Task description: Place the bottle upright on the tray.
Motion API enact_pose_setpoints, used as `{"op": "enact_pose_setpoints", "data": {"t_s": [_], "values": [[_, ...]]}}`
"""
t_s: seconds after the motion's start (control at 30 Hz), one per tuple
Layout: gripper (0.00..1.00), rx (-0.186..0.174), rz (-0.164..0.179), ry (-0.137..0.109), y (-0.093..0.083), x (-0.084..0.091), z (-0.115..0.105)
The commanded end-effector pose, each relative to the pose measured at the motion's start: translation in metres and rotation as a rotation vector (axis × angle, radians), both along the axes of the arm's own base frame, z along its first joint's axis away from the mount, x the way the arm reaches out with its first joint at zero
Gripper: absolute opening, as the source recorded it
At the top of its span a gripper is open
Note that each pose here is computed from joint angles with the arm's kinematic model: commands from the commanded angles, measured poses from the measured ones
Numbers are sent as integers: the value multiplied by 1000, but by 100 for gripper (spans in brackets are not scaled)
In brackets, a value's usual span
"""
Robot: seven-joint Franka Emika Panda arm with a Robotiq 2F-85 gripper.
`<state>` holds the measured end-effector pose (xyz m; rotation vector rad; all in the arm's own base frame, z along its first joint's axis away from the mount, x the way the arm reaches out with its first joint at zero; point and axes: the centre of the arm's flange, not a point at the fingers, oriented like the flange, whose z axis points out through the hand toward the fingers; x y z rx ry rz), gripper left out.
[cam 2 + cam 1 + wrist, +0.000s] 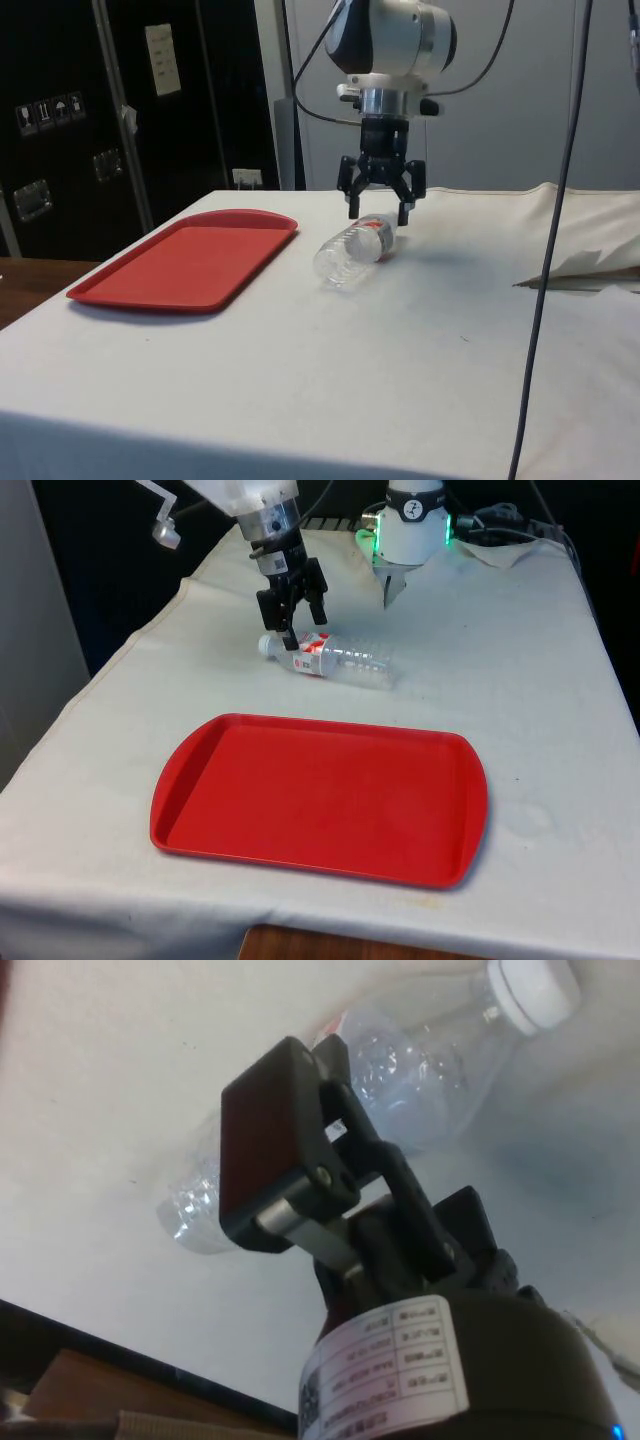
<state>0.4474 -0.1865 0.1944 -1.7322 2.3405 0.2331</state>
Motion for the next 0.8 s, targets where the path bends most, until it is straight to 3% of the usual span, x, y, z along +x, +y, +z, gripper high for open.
{"op": "enact_pose_setpoints", "data": {"t_s": [0.0, 0.1, 0.13, 0.17, 0.3, 0.37, 0.4, 0.43, 0.67, 0.7, 0.73, 0.77], "values": [[100, 4, -5, -27, 0, 1, 4], [100, 17, -6, -46, 0, 2, 5], [100, 12, -1, -21, 0, 0, 1], [100, 20, -5, -51, 0, 2, 5], [100, 36, -7, -74, -1, 0, 4], [100, 44, -8, -82, 0, -1, 3], [100, 37, -4, -60, -1, -2, 0], [100, 47, -8, -87, -1, -1, 2], [100, 96, -13, -116, -3, -4, 0], [100, 84, -8, -99, -2, -6, -3], [100, 102, -13, -117, -4, -5, -1], [100, 110, -15, -120, -5, -5, -2]]}}
